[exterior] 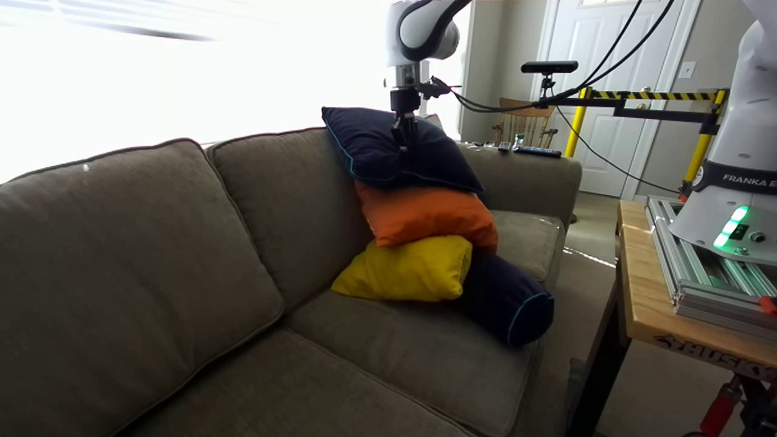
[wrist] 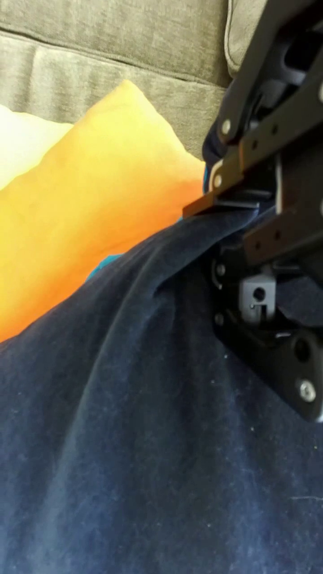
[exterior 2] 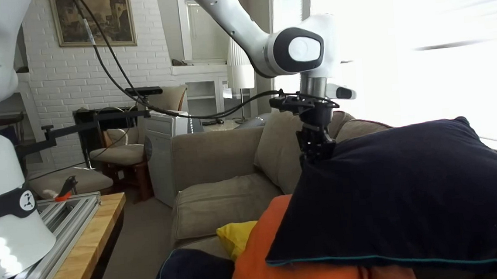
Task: Put the square-shaped blue pillow onto the orange one
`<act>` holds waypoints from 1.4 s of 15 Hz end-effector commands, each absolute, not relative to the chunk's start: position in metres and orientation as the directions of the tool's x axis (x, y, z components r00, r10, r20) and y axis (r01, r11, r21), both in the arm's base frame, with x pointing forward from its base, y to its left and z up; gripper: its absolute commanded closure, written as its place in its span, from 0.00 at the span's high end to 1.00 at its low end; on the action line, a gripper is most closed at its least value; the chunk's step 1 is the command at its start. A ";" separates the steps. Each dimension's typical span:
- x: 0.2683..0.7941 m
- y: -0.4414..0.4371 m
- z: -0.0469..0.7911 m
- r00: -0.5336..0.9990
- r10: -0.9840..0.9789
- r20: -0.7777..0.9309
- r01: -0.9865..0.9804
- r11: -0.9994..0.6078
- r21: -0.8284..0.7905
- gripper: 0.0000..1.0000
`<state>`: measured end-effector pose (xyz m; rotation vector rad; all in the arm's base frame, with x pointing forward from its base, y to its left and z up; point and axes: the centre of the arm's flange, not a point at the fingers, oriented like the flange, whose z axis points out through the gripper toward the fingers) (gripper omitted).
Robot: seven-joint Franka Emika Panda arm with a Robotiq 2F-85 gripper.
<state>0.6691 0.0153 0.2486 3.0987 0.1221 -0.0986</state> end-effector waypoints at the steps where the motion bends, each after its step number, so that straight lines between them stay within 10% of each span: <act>1: 0.673 0.009 0.222 0.989 0.066 -0.135 0.077 -0.994 0.079 0.02; 19: 0.674 -0.001 0.178 0.975 0.074 -0.209 0.121 -0.969 0.217 0.02; 20: 0.674 0.000 0.178 0.976 0.070 -0.207 0.117 -0.968 0.222 0.34; 21: 0.675 0.000 0.179 0.976 0.068 -0.209 0.115 -0.968 0.222 0.36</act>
